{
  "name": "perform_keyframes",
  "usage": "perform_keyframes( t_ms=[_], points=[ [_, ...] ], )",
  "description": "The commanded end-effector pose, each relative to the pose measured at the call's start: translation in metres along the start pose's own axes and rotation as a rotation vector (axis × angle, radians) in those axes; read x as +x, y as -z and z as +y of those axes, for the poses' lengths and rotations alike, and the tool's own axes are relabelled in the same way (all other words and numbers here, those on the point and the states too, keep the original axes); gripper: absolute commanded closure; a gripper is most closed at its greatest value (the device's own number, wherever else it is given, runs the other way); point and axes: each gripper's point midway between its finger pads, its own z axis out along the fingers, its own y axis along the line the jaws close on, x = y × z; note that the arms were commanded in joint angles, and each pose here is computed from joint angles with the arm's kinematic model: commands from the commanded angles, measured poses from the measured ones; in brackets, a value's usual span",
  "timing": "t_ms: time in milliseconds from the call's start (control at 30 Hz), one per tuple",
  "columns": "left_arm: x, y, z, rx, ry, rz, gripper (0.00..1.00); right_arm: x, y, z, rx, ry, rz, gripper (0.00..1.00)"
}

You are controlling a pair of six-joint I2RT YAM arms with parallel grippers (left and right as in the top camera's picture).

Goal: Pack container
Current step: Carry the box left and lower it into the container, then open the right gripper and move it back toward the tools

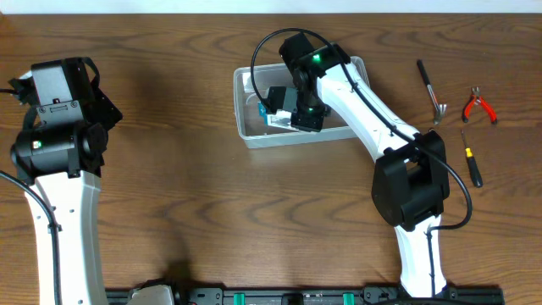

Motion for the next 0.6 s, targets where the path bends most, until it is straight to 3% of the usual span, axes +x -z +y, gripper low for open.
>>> perform_keyframes(
  t_ms=[0,100,567],
  points=[
    [-0.004,0.0,0.004,-0.019,0.015,-0.012,0.02,0.005,-0.007,0.003,-0.036,-0.002,-0.008,0.96],
    [-0.004,0.0,0.004,-0.019,0.015,-0.012,0.02,0.01,-0.011,0.005,-0.048,-0.008,0.002,0.71],
    [-0.004,0.0,0.004,-0.019,0.015,-0.012,0.02,0.011,-0.009,-0.018,0.045,-0.166,0.0,0.67]
  ],
)
